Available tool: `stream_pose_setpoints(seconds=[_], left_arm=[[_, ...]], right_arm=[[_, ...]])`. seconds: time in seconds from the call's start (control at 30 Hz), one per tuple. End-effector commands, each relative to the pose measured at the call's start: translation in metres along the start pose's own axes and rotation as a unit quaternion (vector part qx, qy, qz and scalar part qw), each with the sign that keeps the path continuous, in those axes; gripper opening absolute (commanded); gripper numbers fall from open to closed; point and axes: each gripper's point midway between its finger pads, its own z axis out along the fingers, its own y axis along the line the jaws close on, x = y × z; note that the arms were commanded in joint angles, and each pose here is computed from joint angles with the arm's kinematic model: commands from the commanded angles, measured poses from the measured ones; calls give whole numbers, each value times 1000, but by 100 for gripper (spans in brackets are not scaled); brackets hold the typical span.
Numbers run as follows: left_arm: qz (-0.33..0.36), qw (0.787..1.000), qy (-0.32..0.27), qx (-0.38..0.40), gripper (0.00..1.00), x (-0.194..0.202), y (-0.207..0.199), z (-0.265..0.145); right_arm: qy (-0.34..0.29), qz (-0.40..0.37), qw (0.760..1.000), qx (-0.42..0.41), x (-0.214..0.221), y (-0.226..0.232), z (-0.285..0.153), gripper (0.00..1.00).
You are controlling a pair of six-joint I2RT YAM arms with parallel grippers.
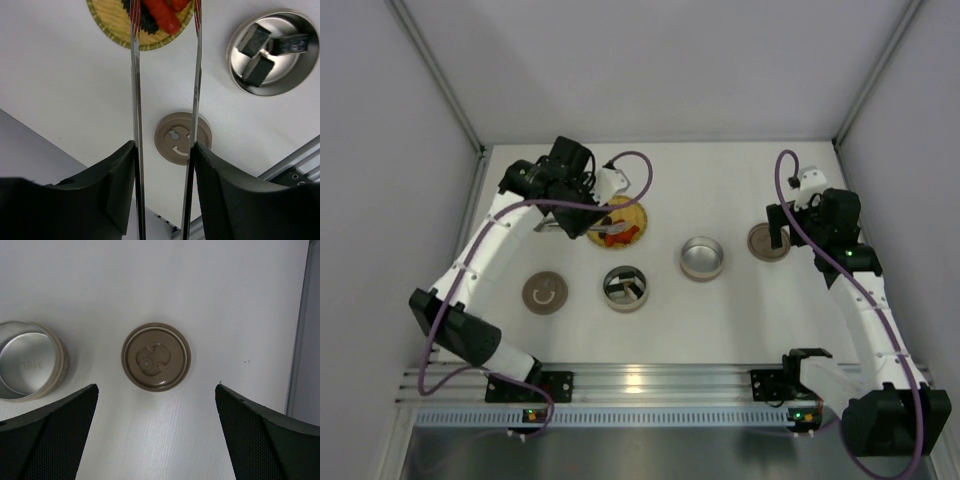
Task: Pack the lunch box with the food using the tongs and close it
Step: Place the fake food in the packing box, then pick up the fake food from the plate.
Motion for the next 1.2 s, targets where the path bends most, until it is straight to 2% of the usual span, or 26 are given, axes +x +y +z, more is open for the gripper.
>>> stream_pose_setpoints(seconds=[0.0,0.53,1.17], left_arm=[[-31,1000,-5,3,53,-2,25,13],[-139,988,39,-60,44,9,60,64],[-126,991,36,12,49,3,32,78]], right_arm=[[-18,-13,1000,4,-11,-1,-7,99],[-9,-18,1000,6,-1,-1,-3,99],[-4,-15,1000,5,4,0,2,99]])
